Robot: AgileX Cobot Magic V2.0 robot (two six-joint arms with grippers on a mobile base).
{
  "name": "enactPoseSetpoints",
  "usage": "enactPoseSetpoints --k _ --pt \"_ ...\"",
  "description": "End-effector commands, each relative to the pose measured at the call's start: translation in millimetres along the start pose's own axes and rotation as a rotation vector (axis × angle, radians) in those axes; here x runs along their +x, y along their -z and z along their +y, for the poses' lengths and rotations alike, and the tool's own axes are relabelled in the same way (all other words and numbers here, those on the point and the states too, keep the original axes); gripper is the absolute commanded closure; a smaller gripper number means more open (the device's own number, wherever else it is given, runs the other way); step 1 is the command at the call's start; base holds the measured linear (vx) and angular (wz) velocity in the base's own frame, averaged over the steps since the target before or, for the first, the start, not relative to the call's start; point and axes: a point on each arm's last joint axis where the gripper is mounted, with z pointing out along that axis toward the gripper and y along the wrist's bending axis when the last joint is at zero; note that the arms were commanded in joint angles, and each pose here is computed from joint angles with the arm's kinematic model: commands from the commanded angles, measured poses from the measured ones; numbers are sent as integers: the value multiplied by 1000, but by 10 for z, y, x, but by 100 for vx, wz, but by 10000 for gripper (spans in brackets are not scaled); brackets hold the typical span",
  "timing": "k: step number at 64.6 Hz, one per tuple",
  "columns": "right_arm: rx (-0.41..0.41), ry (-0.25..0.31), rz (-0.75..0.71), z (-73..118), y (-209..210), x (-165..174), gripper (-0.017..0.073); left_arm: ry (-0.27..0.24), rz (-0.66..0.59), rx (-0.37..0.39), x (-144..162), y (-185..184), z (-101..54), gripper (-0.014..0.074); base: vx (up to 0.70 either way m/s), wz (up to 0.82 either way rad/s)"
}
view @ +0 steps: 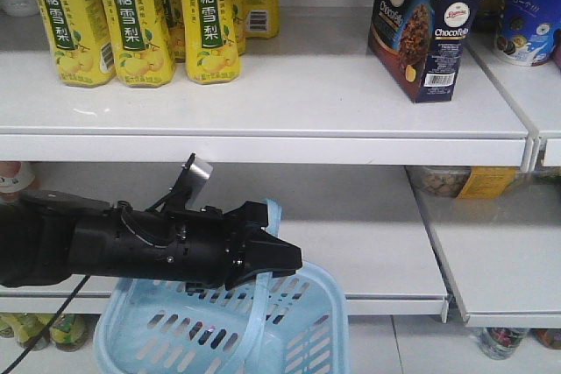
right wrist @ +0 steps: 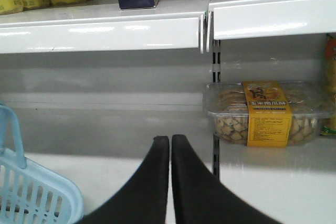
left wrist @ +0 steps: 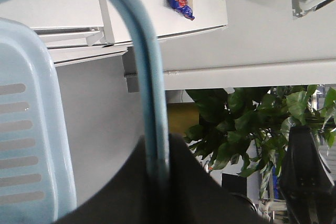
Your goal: Left arm holds basket, right arm returns cookies
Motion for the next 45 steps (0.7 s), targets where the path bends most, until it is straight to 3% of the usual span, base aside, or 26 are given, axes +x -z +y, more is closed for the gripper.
enactPoseSetpoints --k 1,8,15,26,35,45 --pt "6 6 -96 0 16 -156 567 -81 -52 89 -56 96 -268 600 0 0" --pt "6 6 -96 0 16 -156 567 -87 -49 89 -51 101 -273 600 0 0" --pt "6 6 -96 0 16 -156 567 -159 -46 47 -4 203 -287 600 0 0" --pt "6 6 -96 0 16 -156 567 -268 -88 -5 331 530 -356 600 0 0" --pt "6 6 -95 0 15 -155 567 -427 -188 -81 676 916 -359 600 0 0" --pt "6 6 -95 0 15 -155 567 -696 -299 -160 1109 1351 -317 600 0 0"
